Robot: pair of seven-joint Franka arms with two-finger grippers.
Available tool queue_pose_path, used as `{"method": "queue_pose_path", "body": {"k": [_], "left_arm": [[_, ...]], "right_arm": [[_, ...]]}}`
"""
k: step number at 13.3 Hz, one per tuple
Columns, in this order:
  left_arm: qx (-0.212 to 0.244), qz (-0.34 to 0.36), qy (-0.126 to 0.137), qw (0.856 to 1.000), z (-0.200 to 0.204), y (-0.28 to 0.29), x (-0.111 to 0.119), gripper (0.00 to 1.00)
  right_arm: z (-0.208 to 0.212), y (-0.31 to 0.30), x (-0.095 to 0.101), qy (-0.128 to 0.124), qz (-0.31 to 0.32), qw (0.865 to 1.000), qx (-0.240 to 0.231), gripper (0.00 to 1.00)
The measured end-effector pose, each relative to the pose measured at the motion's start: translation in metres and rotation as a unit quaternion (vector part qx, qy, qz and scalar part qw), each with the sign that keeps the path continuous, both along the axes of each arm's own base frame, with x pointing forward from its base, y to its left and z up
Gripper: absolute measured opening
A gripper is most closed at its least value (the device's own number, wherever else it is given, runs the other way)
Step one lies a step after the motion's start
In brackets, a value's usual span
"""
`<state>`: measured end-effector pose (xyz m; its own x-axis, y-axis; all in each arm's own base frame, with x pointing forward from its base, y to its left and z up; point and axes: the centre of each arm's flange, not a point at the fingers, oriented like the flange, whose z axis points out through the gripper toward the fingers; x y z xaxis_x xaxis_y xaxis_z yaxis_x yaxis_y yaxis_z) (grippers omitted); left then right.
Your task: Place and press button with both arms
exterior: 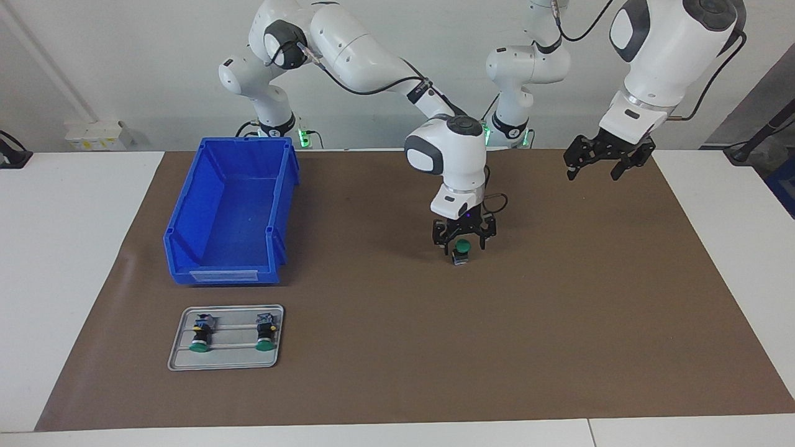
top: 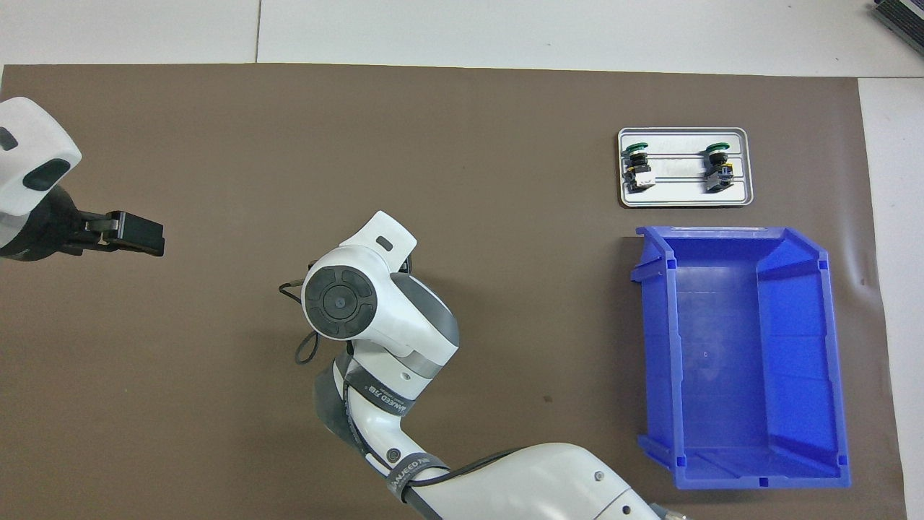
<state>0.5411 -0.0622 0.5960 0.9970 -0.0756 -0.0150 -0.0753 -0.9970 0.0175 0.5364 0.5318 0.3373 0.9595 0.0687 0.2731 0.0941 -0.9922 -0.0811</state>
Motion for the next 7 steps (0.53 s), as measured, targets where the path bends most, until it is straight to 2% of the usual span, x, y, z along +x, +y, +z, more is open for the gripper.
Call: {"method": "queue_pose_path", "body": {"k": [3,7], "left_arm": [[0.000,0.000,0.001,1.000,-0.0008,0.0000,-0.0001,1.00],[0.000,0.000,0.001,1.000,-0.0010,0.0000,-0.0001,1.00]], "right_arm": [[-0.0010,-0.0002,-0.0004,0.000,0.003,1.000,-0.002,0.74],[-0.0077,-0.0022,-0.0021,0.005,0.004,1.000,-0.007,0.69]]}}
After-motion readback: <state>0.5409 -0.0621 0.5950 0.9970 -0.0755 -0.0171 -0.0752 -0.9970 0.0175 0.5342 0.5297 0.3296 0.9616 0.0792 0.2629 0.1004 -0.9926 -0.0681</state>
